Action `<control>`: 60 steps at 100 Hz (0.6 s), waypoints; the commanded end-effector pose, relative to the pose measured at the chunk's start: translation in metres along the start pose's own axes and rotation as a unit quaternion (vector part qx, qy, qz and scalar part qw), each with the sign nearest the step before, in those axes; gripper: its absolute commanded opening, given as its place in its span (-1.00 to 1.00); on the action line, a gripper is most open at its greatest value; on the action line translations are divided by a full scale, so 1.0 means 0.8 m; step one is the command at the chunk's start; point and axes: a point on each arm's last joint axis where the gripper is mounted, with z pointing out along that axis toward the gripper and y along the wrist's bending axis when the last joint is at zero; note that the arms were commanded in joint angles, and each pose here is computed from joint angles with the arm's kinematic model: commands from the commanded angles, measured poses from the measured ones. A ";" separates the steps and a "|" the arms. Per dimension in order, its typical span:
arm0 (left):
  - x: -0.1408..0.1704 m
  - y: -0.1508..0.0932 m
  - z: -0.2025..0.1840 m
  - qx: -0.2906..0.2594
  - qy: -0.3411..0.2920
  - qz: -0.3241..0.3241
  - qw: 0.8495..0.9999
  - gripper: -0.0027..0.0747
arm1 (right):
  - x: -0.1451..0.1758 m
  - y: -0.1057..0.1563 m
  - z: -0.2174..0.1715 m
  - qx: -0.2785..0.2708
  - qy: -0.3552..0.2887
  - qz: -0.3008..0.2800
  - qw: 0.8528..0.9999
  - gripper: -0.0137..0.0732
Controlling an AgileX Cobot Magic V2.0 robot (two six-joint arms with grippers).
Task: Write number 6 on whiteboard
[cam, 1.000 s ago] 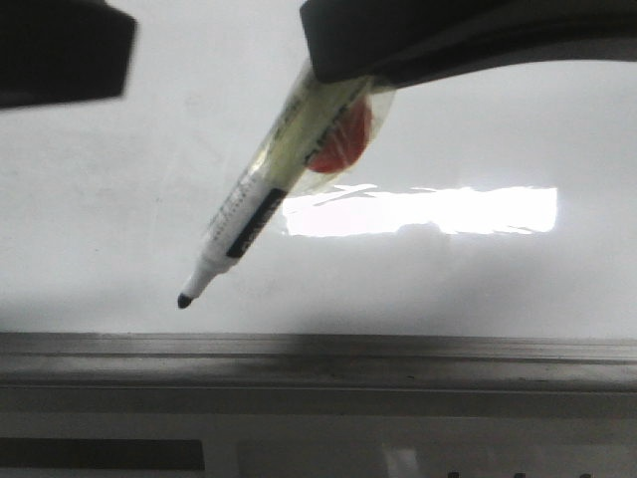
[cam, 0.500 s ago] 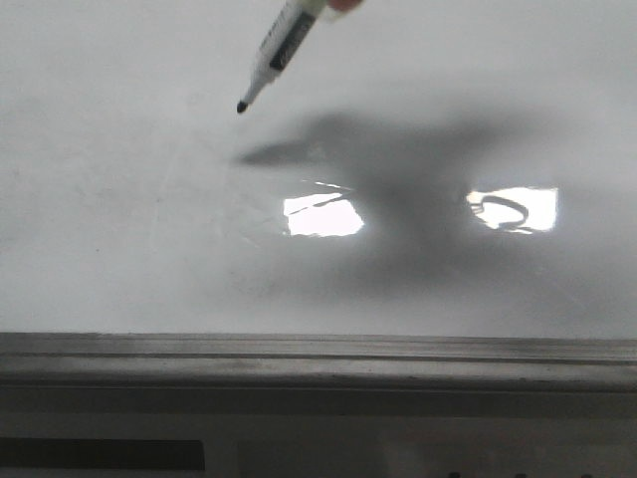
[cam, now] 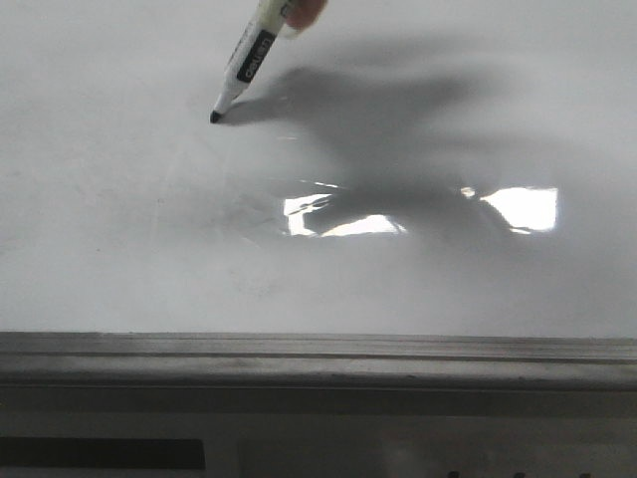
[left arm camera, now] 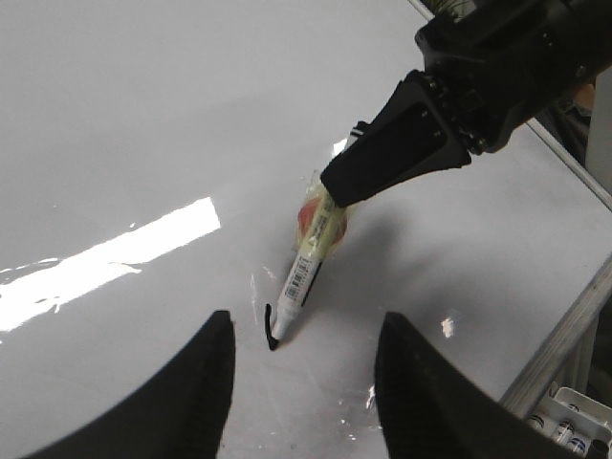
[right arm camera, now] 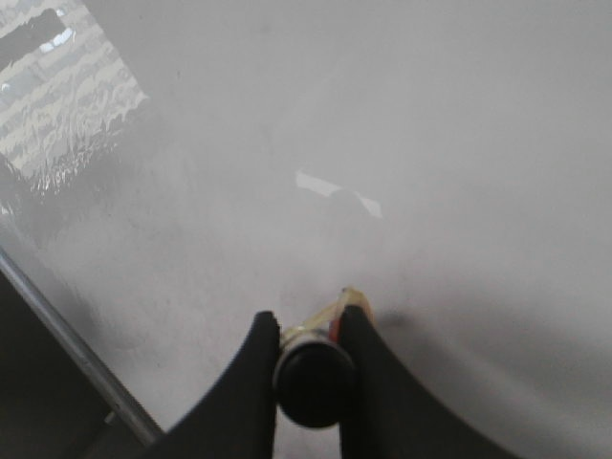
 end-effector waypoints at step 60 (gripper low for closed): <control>-0.017 0.003 0.000 -0.008 -0.036 -0.006 0.999 -0.11 | -0.011 0.022 -0.002 -0.017 0.018 -0.060 0.998 -0.83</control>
